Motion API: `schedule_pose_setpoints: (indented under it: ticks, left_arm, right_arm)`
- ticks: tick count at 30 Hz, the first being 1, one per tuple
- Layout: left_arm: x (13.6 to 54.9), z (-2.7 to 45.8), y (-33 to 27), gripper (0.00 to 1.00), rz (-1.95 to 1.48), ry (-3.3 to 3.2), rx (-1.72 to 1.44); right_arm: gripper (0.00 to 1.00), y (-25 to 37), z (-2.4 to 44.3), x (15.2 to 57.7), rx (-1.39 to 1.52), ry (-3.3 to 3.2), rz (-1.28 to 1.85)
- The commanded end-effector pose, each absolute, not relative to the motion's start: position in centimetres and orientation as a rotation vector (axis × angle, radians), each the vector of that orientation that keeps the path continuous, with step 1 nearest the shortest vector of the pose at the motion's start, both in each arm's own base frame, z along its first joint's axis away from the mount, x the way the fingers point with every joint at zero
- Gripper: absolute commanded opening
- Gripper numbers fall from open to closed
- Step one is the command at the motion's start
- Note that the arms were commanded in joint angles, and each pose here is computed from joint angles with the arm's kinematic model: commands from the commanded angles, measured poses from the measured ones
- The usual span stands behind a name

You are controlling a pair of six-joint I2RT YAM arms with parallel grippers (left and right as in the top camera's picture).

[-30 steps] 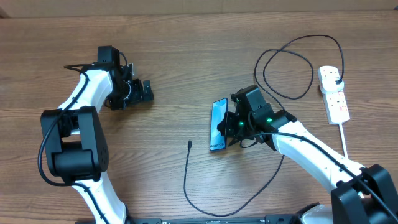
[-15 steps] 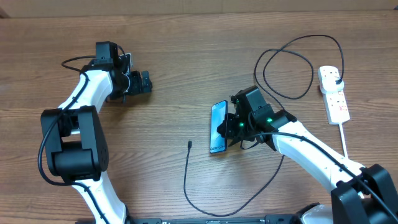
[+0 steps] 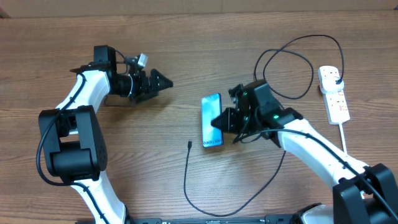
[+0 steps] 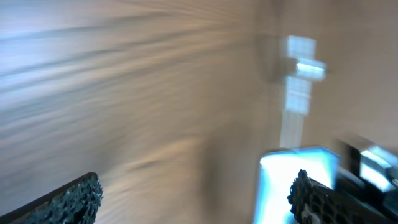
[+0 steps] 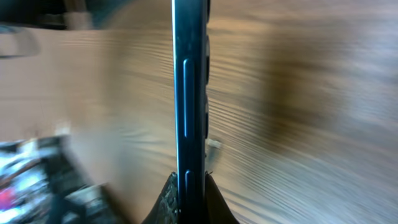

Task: Plug charger to phone and switch on socket
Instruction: 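Rotate the held phone upright with the right gripper, then grasp the phone from the opposite side with the left gripper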

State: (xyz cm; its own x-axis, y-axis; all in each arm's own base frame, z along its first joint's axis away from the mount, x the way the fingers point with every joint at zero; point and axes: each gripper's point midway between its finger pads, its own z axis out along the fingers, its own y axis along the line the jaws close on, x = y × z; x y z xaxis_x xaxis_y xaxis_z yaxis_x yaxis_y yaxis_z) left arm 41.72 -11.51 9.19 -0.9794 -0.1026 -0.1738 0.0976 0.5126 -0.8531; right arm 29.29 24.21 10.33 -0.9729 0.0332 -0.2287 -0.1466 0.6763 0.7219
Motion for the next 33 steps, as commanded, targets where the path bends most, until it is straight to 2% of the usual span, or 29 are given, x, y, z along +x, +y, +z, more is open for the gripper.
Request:
schedule_pose_setpoints:
  ticks: [1, 6, 12, 14, 16, 18, 24, 28, 33]
  left_arm:
    - [40.5, 15.9, -13.9, 1.00, -1.911, 2.149, 0.197]
    - [39.3, 17.8, -15.4, 1.00, -2.030, 2.020, 0.288]
    - [37.3, 17.8, -17.8, 1.00, -2.086, 2.060, 0.318]
    - [36.6, 17.8, -18.6, 0.95, -2.106, 2.074, 0.327]
    - [36.2, 17.8, -19.2, 0.75, -2.124, 2.087, 0.332]
    - [35.9, 17.8, -19.7, 0.64, -2.131, 2.090, 0.347]
    - [35.3, 17.8, -20.7, 0.63, -2.149, 2.099, 0.375]
    - [34.8, 17.8, -21.5, 0.53, -2.161, 2.105, 0.403]
    - [34.3, 17.8, -22.3, 0.52, -2.175, 2.112, 0.427]
  right_arm:
    - [0.04, 26.2, 15.7, 28.0, -0.361, 2.440, 1.599]
    - [0.04, 26.3, 18.0, 29.4, -0.330, 2.339, 1.686]
    - [0.04, 26.6, 19.3, 30.3, -0.353, 2.257, 1.690]
    - [0.04, 26.7, 19.7, 30.7, -0.347, 2.236, 1.684]
    - [0.04, 26.5, 19.3, 31.5, -0.258, 2.267, 1.650]
    - [0.04, 26.2, 18.8, 32.3, -0.171, 2.293, 1.615]
    - [0.04, 26.1, 18.7, 33.3, -0.095, 2.292, 1.578]
    - [0.04, 26.2, 18.3, 33.4, -0.086, 2.302, 1.564]
    - [0.05, 26.8, 17.3, 33.2, -0.086, 2.329, 1.559]
